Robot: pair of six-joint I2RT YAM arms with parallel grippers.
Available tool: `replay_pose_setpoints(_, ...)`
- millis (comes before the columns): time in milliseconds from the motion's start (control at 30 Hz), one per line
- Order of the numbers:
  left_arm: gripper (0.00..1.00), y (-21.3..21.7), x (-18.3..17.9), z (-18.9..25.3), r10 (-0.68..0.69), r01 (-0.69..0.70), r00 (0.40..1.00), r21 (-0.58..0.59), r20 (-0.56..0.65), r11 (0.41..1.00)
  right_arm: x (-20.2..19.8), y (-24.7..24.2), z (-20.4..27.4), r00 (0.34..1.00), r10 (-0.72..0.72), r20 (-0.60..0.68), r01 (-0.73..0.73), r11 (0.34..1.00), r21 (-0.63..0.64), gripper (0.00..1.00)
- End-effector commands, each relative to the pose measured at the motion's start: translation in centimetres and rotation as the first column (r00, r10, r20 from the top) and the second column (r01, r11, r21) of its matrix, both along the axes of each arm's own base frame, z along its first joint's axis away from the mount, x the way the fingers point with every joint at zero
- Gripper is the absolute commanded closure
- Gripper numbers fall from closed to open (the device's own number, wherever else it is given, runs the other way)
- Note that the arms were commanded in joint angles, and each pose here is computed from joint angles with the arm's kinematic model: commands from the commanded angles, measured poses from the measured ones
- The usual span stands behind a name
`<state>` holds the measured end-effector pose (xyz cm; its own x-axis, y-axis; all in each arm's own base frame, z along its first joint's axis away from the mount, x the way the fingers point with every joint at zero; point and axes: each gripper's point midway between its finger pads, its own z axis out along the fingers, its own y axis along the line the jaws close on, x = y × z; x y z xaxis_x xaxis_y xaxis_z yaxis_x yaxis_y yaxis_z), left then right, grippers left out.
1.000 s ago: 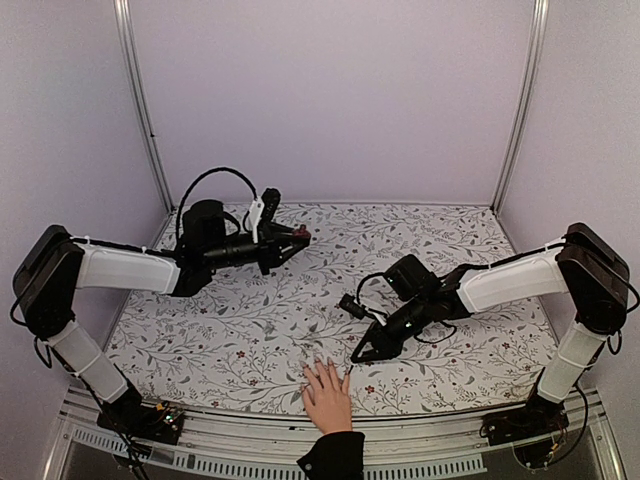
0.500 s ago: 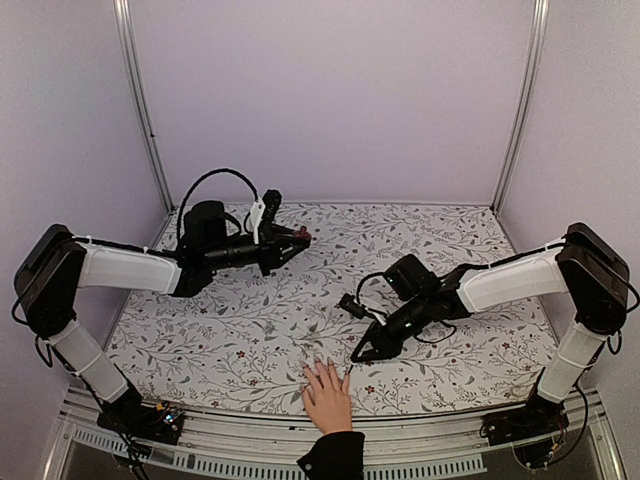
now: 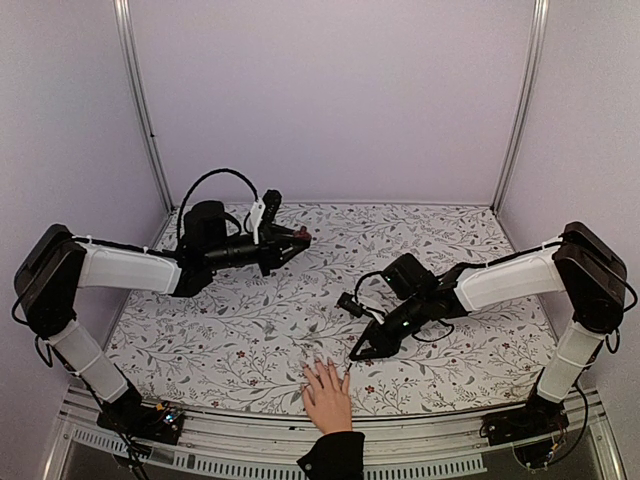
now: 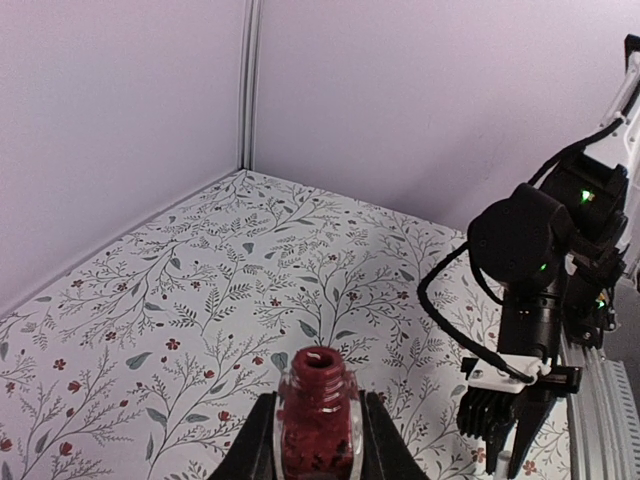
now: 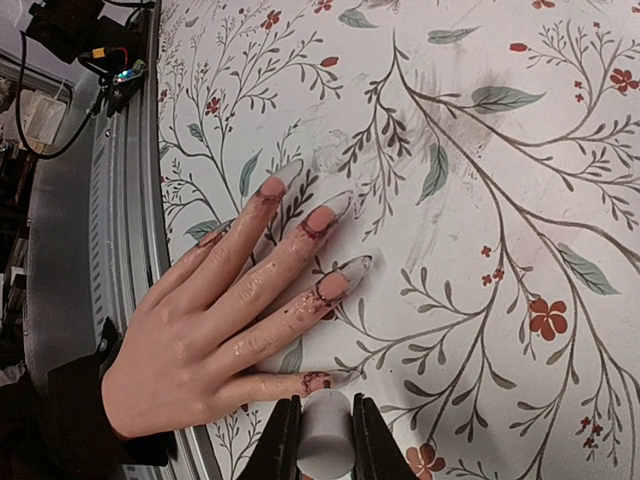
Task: Paint the nails
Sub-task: Paint the nail polish on the nail.
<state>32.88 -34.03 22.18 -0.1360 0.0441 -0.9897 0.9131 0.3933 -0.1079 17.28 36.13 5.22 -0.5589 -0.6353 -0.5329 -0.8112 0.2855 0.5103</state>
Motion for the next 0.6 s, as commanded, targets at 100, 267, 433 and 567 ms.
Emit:
replay_pose_setpoints(100, 1.00, 0.29, 0.67, 0.49, 0.007, -0.007, 1.000, -0.017, 0.016, 1.000, -0.13, 0.64, 0.22, 1.000, 0.009, -0.010, -0.009, 1.000, 0.010, 1.00)
replay_pose_setpoints(267, 1.00, 0.30, 0.77, 0.60, 0.009, -0.009, 1.000, -0.018, 0.017, 1.000, -0.38, 0.58, 0.17, 1.000, 0.016, -0.021, -0.016, 1.000, 0.013, 1.00)
replay_pose_setpoints(433, 1.00, 0.21, 0.77, 0.50, 0.004, -0.004, 1.000, -0.018, 0.014, 1.000, -0.57, 0.48, 0.00, 0.999, 0.022, -0.030, -0.021, 1.000, 0.008, 1.00)
replay_pose_setpoints(567, 1.00, 0.27, 0.81, 0.48, 0.006, -0.006, 1.000, -0.019, 0.012, 1.000, -0.54, 0.48, 0.01, 0.999, 0.022, -0.028, -0.022, 1.000, 0.008, 1.00)
